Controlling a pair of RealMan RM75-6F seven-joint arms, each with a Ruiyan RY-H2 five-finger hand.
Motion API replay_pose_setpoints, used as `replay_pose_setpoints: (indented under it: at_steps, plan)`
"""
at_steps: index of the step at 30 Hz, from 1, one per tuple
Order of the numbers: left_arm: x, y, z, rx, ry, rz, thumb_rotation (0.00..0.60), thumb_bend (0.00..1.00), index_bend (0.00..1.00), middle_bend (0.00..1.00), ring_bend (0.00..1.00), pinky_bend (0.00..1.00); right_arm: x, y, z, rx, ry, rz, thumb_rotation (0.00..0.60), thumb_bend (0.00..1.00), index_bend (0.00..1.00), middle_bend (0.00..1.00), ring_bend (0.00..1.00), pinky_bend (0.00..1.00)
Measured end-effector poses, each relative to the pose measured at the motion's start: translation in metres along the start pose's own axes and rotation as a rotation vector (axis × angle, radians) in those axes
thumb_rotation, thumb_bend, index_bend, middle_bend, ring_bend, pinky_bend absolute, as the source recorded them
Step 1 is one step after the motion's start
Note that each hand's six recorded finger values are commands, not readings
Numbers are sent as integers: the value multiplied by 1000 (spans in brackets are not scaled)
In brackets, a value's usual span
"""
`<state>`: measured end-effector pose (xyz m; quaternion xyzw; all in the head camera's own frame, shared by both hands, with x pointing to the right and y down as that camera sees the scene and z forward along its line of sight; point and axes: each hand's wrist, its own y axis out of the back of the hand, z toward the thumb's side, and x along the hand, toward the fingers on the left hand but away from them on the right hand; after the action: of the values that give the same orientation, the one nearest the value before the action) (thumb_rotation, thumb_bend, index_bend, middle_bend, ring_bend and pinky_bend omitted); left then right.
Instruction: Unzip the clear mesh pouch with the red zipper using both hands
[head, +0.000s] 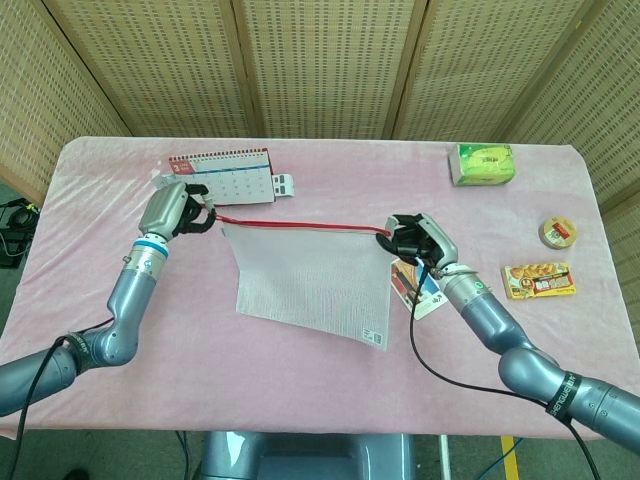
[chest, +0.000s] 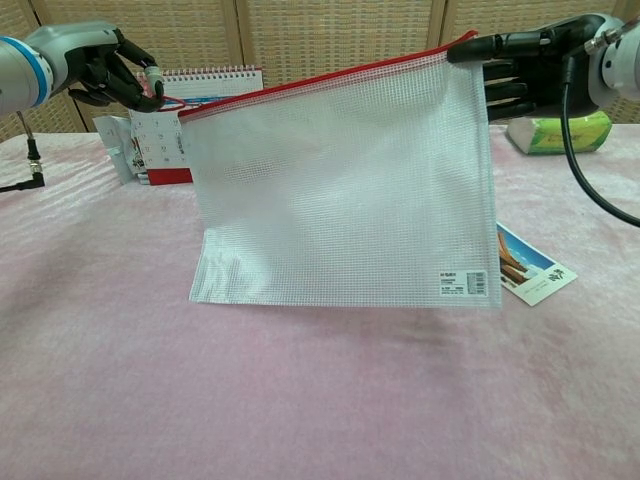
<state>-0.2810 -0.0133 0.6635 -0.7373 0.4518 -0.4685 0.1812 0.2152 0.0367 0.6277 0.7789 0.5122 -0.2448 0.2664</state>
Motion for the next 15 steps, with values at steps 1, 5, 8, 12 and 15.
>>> replay_pose_setpoints:
  at_steps: [1, 5, 8, 12, 15]
  plan:
    - [0, 1, -2, 0, 5, 2, 600, 784, 883, 987, 928, 1000, 0, 1, 0, -1, 0, -2, 600, 771, 729, 974, 961, 1000]
    - [0, 6, -13, -5, 30, -1, 600, 784, 883, 987, 928, 1000, 0, 5, 0, -6, 2, -15, 600, 771, 729, 974, 961, 1000]
    - [0, 9, -19, 0, 45, 4, 600, 785, 883, 987, 928, 1000, -1, 9, -1, -3, 1, -25, 600, 771, 729, 974, 961, 1000]
    - [0, 9, -23, -3, 54, 1, 600, 785, 883, 987, 928, 1000, -1, 10, -3, 0, -3, -29, 600, 772, 729, 974, 961, 1000]
    - [1, 8, -23, -7, 53, -1, 600, 785, 883, 987, 928, 1000, -1, 12, -4, 3, -5, -33, 600, 771, 729, 974, 961, 1000]
